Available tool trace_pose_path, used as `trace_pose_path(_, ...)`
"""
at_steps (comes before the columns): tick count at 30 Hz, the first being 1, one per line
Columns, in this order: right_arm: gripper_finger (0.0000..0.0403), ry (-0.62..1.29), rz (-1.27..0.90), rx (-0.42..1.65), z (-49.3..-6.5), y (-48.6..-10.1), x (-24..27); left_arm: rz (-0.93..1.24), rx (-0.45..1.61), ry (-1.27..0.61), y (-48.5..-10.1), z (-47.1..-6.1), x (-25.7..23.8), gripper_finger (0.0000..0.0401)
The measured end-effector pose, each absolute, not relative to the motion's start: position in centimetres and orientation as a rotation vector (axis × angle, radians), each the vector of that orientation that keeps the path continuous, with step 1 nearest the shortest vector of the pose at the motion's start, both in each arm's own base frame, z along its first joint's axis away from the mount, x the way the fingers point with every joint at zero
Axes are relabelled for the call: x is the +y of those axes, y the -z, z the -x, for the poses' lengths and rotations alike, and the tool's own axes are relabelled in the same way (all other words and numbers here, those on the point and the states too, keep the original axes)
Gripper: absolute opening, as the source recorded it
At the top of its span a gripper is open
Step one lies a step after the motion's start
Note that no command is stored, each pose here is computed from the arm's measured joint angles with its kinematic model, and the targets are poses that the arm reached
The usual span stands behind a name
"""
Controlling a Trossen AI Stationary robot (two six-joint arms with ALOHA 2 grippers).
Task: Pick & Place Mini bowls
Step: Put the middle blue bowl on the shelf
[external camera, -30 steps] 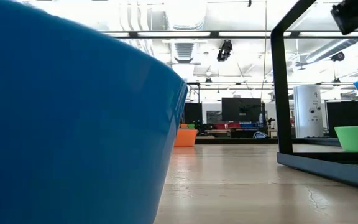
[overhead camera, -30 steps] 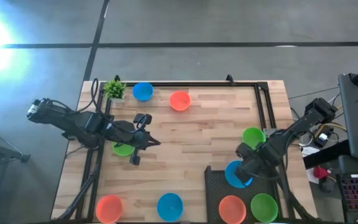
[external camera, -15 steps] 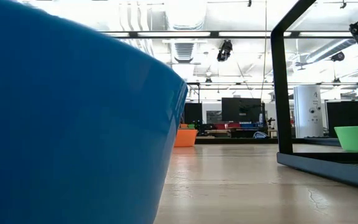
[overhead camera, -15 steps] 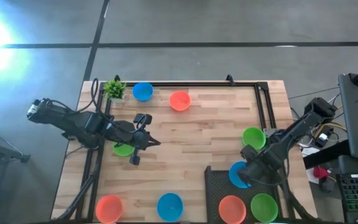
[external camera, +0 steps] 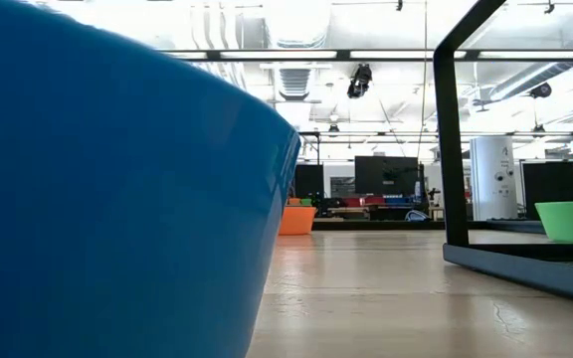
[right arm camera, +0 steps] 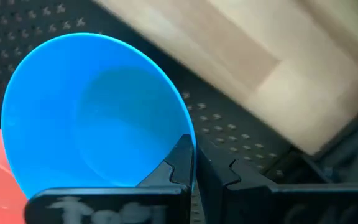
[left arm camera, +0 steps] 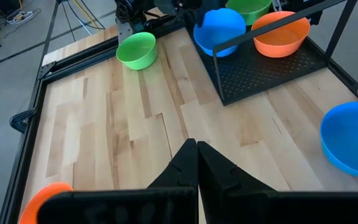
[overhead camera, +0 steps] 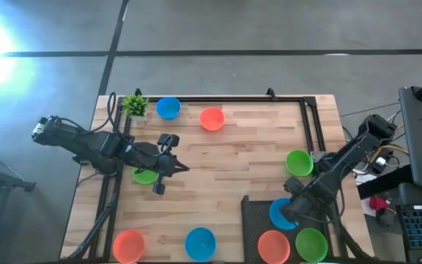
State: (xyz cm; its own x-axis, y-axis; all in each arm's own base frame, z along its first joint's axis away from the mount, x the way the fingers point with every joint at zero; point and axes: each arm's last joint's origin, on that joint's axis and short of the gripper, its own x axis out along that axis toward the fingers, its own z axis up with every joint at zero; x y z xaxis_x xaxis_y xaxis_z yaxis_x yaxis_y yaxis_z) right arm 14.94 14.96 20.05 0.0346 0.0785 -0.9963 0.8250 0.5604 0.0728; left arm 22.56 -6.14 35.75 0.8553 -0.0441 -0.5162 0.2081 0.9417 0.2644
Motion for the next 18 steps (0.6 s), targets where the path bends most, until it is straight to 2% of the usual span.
trace_pose_path(18, 0.0010, 0.684, -0.818, 1.438, -14.85, -19.69, 14.89, -0.319, 0.530, 0.135, -35.75, -22.56, -6.14, 0.0000)
